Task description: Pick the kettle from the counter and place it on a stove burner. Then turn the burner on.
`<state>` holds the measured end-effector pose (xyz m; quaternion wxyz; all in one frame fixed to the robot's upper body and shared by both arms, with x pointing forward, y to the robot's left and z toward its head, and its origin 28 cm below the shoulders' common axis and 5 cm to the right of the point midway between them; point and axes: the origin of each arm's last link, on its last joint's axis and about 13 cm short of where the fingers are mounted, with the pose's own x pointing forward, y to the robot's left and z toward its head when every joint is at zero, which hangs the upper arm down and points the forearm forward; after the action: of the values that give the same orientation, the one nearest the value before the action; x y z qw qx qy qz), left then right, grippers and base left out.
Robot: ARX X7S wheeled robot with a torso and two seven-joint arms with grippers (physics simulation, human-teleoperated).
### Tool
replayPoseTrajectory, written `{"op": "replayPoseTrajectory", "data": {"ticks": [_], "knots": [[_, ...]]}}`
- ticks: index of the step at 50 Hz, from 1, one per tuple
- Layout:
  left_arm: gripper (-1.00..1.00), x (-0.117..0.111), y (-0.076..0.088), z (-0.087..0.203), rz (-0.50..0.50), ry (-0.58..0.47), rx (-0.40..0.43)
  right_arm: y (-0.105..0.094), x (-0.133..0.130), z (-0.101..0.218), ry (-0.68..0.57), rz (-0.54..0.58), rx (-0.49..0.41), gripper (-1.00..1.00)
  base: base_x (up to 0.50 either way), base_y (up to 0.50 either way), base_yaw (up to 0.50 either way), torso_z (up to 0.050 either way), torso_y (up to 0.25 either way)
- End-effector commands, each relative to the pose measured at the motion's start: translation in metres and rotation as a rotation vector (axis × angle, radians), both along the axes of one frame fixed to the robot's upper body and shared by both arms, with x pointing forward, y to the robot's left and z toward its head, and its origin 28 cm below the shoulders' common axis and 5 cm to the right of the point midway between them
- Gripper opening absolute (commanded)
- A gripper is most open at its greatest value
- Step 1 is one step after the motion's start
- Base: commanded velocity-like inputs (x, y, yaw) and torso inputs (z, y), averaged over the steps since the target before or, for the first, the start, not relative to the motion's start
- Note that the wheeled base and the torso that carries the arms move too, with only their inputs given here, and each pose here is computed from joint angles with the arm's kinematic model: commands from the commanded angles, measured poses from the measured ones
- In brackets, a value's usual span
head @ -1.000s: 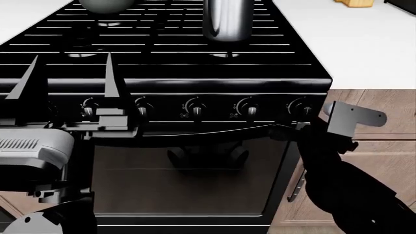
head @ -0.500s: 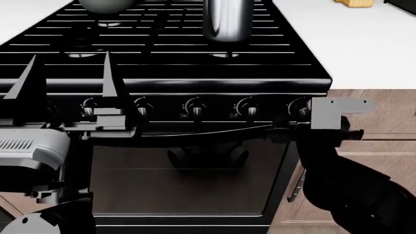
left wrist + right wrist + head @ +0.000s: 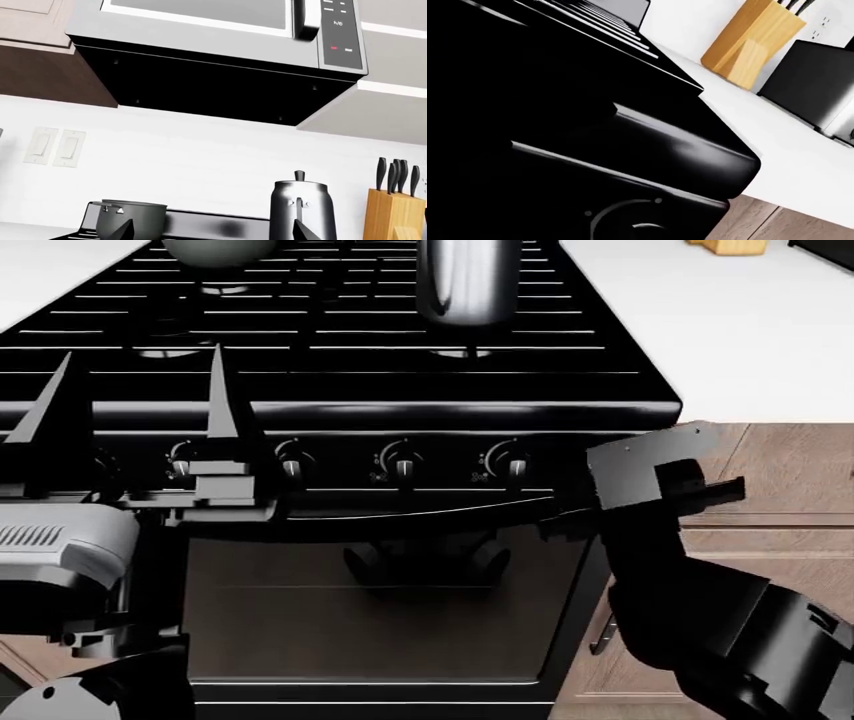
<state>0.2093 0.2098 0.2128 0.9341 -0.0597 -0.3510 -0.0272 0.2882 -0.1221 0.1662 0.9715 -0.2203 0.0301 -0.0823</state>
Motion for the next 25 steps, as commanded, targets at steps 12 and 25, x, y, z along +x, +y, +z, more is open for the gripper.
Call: {"op": "replayPoseTrajectory", "data": {"ticks": [12, 25], "knots": [[1.0, -0.0016, 0.0006, 0.0016, 0.001, -0.006, -0.003, -0.0111, 0.0149, 0.0131, 0.044, -0.028, -0.106, -1.0, 0.01, 0.0, 0.01, 0.0, -0.006], [1.0, -0.0016, 0.0001, 0.0018, 0.0, -0.006, -0.001, -0.0111, 0.0129, 0.0139, 0.029, -0.046, -0.181, -1.0, 0.01, 0.0, 0.01, -0.001, -0.005]]}}
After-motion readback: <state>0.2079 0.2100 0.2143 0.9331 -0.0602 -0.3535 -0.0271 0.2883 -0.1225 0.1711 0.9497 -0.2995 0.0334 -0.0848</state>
